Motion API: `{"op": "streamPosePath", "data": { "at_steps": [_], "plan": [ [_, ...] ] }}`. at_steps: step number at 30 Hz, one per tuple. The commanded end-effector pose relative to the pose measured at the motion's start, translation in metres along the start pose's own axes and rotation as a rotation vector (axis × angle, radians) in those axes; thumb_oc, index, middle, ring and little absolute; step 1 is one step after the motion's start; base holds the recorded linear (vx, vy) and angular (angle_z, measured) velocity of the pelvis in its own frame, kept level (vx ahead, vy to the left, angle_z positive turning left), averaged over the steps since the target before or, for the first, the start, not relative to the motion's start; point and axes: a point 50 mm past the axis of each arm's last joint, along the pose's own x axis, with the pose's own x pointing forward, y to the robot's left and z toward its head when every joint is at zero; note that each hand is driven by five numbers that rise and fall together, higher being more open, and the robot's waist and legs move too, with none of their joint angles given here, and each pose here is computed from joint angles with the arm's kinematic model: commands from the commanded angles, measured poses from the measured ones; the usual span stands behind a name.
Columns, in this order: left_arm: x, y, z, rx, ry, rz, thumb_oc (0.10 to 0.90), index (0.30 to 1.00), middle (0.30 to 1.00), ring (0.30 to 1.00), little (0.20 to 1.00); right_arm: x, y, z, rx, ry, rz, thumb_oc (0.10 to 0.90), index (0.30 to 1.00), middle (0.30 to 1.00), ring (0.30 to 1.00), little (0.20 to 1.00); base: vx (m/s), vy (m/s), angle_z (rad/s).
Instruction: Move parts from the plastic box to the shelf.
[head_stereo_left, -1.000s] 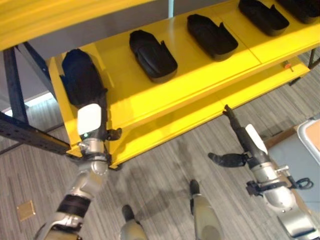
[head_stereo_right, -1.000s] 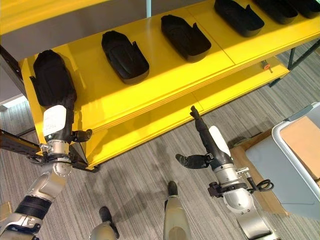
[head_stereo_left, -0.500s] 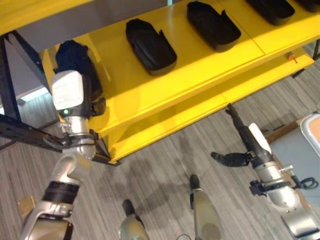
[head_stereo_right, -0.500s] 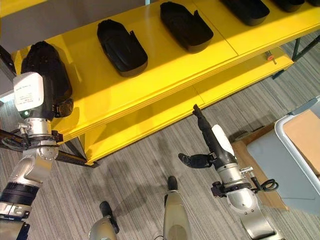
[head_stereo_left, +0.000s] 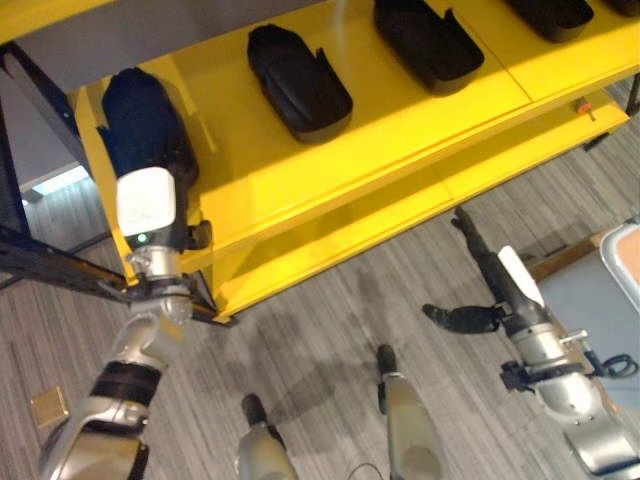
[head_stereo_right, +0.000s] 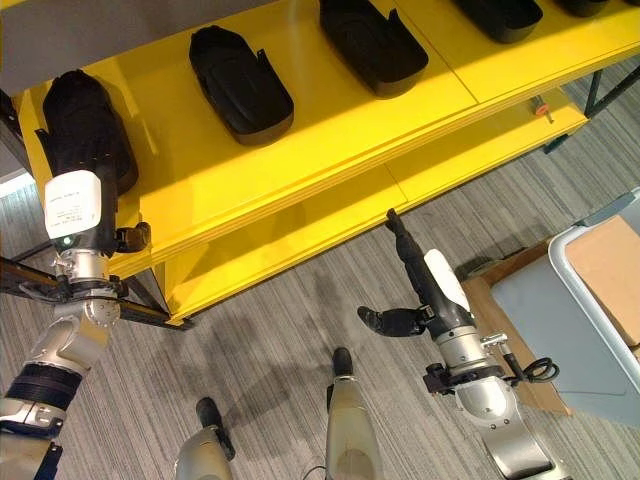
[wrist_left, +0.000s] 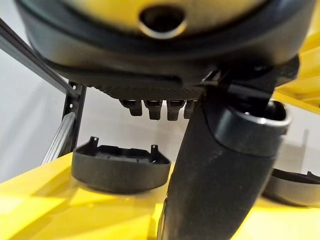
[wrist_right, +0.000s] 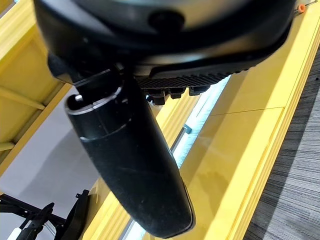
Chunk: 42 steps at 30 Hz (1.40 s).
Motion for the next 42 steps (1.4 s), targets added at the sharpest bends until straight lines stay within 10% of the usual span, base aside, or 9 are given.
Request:
{"op": "streamPosePath", "data": {
  "at_steps": [1, 42],
  "plan": [
    [0.025, 0.034, -0.002, 0.043, -0.021, 0.153, 0.9, 1.0, 1.0, 1.0, 1.0, 0.005, -0.019, 0.046, -0.009, -0.267, -0.101, 0.9, 1.0, 1.0, 1.0, 1.0, 0.0, 0.0, 0.0],
    [0.013, 0.001, -0.003, -0.106, 0.079, 0.027, 0.9, 1.0, 1.0, 1.0, 1.0, 0.004, -0.021, 0.049, -0.018, -0.278, -0.092, 0.9, 1.0, 1.0, 1.0, 1.0, 0.0, 0.001, -0.01]
  ]
}}
